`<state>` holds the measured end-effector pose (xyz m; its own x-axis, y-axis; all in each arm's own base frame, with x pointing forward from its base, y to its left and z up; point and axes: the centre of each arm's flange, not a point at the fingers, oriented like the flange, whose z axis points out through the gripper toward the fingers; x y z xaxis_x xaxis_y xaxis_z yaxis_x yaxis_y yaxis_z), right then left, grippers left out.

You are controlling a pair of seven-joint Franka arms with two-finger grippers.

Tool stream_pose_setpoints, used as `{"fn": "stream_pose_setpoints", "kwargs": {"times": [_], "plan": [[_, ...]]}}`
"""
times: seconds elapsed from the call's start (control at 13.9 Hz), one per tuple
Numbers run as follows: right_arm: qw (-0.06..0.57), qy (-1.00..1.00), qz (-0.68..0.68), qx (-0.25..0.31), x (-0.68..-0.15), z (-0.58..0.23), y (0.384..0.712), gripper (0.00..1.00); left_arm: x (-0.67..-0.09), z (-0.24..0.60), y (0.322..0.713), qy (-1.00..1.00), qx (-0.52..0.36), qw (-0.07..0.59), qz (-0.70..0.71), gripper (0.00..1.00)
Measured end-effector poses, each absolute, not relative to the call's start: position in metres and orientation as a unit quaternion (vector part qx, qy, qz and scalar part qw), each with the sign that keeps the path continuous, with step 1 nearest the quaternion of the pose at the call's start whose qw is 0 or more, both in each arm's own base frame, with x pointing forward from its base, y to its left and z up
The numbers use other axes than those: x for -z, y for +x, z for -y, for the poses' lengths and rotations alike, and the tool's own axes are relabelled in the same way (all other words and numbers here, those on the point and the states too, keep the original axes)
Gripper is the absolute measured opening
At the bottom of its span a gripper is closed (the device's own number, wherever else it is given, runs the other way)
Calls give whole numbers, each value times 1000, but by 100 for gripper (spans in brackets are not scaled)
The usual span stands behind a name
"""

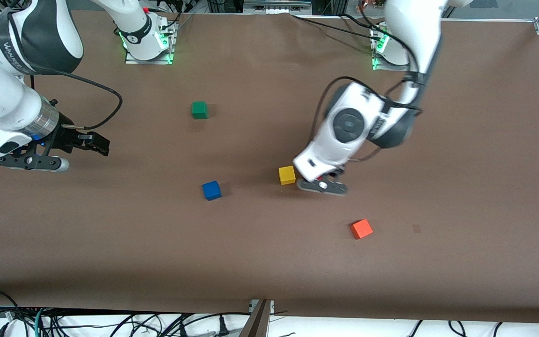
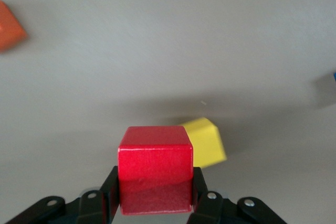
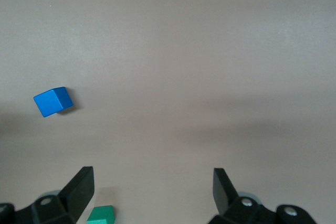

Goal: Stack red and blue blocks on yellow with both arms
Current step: 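Carry the red cube with the left gripper over the yellow cube, then lower the red cube onto the yellow cube and open the left gripper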

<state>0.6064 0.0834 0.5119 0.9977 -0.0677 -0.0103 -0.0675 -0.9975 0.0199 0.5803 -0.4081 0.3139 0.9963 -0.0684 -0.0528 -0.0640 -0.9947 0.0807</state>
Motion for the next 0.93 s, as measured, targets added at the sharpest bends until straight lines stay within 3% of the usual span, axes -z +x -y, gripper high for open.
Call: {"fn": "stream_pose_setpoints", "kwargs": {"times": [0.93], "plan": [[6, 998, 55, -9, -516, -93, 607, 100, -259, 444, 562, 998, 40, 25, -30, 56]]}}
